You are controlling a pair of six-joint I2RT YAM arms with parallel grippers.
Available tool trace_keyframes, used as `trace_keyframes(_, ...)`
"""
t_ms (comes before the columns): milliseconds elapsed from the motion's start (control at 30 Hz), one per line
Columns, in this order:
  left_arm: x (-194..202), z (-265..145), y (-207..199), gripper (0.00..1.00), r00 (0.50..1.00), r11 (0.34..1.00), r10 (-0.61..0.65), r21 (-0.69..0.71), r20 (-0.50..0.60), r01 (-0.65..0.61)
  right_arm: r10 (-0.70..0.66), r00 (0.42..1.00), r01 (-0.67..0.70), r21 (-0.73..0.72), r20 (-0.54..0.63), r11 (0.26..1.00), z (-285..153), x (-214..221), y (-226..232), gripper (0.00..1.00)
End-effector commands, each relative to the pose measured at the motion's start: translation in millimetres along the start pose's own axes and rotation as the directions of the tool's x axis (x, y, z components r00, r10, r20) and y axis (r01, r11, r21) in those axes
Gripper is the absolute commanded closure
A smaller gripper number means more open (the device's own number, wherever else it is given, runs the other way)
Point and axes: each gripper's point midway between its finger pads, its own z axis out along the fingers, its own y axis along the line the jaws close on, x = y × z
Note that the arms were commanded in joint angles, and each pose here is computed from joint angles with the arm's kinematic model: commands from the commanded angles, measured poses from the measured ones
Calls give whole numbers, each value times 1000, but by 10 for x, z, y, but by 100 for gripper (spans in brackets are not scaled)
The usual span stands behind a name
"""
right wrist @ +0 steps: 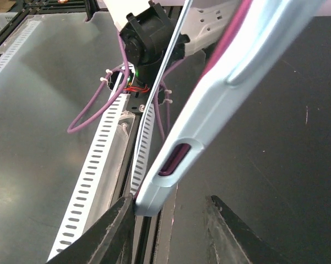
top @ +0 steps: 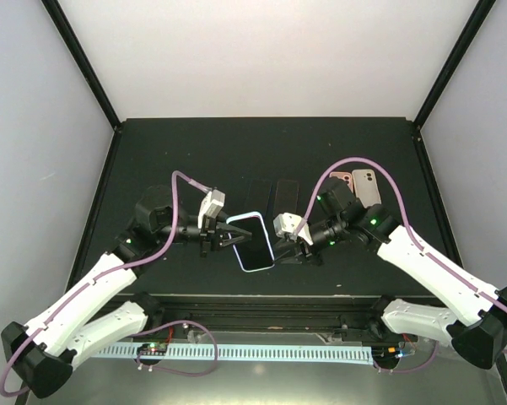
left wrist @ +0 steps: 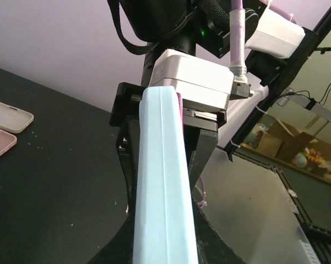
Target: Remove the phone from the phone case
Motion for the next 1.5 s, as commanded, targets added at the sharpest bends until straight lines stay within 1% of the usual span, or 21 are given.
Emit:
trace_keyframes(0,-238,-25,-212,98,996,993,72,91,61,-77,-42,999,42,3,-13,999,12,38,7,66)
trace_keyframes(333,-226,-18,-260,98,997,989,55,134,50,-62,-25,999,28,65,-42,998,62,107,-158,70)
trace_keyframes(467,-243,-29,-387,99,998,975,37,217,43,-45,-33,997,41,101,-76,994,68,143,-256,72)
trace_keyframes(567,-239,-27,-404,98,999,972,28,232,35,-35,-38,995,50,123,-97,991,66,146,-322,73)
trace_keyframes(933,-221,-38,-447,99,999,967,27,254,24,-32,-101,987,117,133,-126,984,63,166,-369,74)
trace_keyframes(1100,-213,-40,-455,98,1000,965,23,261,18,-27,-134,977,167,197,-168,966,10,178,-487,74)
trace_keyframes(1200,-192,-40,-462,98,1000,963,21,268,12,-23,-145,974,184,240,-172,953,-23,159,-548,76)
trace_keyframes(1467,-158,-37,-473,98,1000,959,11,285,-3,-10,-207,957,255,244,-204,936,-16,229,-578,76)
